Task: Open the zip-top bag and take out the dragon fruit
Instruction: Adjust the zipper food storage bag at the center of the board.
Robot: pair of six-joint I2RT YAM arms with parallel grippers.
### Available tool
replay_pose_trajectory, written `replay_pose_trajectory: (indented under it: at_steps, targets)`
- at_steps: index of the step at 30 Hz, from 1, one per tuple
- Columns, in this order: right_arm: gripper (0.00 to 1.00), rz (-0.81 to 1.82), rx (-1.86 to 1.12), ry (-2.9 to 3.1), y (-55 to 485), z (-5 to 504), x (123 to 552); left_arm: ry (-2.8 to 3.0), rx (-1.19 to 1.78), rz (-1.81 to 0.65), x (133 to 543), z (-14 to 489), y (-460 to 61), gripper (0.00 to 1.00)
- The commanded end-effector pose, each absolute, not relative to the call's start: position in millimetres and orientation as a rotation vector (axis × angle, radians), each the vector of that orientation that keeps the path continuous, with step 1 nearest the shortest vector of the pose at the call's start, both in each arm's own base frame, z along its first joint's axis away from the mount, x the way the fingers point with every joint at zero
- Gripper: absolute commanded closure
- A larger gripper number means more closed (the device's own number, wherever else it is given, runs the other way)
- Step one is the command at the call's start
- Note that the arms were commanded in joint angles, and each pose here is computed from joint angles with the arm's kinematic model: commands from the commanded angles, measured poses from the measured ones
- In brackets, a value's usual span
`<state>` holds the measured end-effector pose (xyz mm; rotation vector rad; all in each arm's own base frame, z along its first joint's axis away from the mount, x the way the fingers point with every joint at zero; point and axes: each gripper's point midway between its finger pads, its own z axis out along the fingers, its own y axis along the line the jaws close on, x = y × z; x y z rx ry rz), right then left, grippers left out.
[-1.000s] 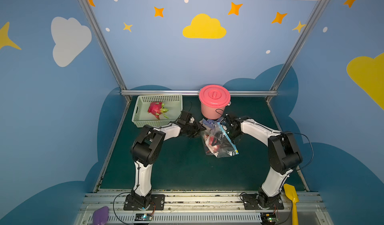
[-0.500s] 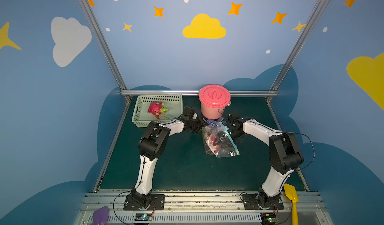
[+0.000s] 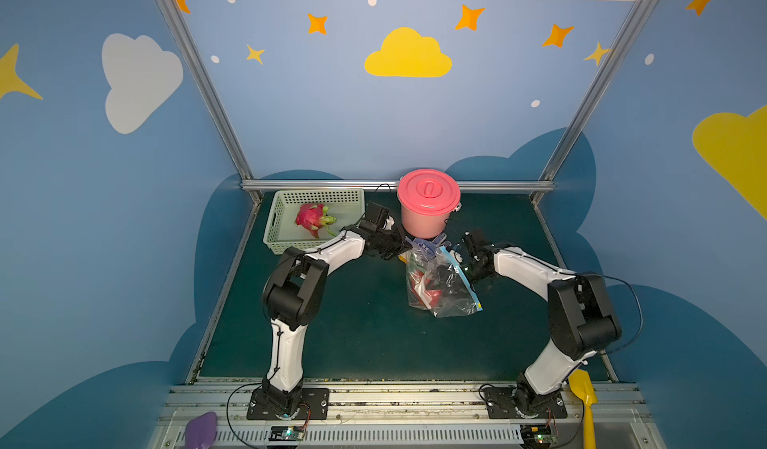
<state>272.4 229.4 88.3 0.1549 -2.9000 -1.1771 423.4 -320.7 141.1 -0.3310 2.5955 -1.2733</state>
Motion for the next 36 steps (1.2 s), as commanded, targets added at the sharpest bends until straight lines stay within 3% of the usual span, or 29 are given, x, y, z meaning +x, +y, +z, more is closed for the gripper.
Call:
replay_pose_trajectory:
  at_steps: [1,7,13,15,19,28,29,30,31,33,36]
  targets:
    - [0.20,-1.448,0.115,-2.928,244.6,115.4,294.6,2.505,-0.182,-1.283,396.9,222.2,-317.9,0.95]
    - [0.20,-1.757,0.147,-2.843,263.9,128.7,296.4,2.509,-0.118,-1.256,360.8,282.4,-315.0,0.95]
    - [0.19,-1.856,0.224,-2.815,280.5,135.3,292.3,2.519,-0.030,-1.196,342.0,306.0,-317.7,0.95]
    - [0.18,-1.893,0.253,-2.813,284.7,138.8,289.3,2.575,-0.084,-1.026,343.5,284.5,-303.1,0.95]
    - [0.18,-1.901,0.290,-2.776,296.6,138.5,283.9,2.633,-0.139,-1.214,338.2,258.5,-315.0,0.95]
    - [0.17,-1.717,0.201,-2.826,289.7,102.2,281.8,2.690,-0.125,-1.010,343.8,224.9,-286.0,0.94]
    - [0.18,-1.688,0.195,-2.838,288.9,97.5,283.1,2.673,-0.128,-0.995,347.2,223.5,-281.6,0.79]
    - [0.18,-1.656,0.190,-2.842,289.2,92.2,283.8,2.651,-0.131,-0.967,352.5,222.2,-276.1,0.52]
    - [0.18,-1.645,0.191,-2.840,290.4,89.0,285.4,2.631,-0.144,-0.937,357.9,221.2,-270.1,0.42]
    - [0.18,-1.599,0.178,-2.845,292.0,77.9,287.9,2.601,-0.194,-0.912,375.2,214.7,-256.6,0.27]
    - [0.18,-1.571,0.157,-2.843,291.7,67.3,291.0,2.609,-0.209,-0.883,400.5,202.3,-246.4,0.23]
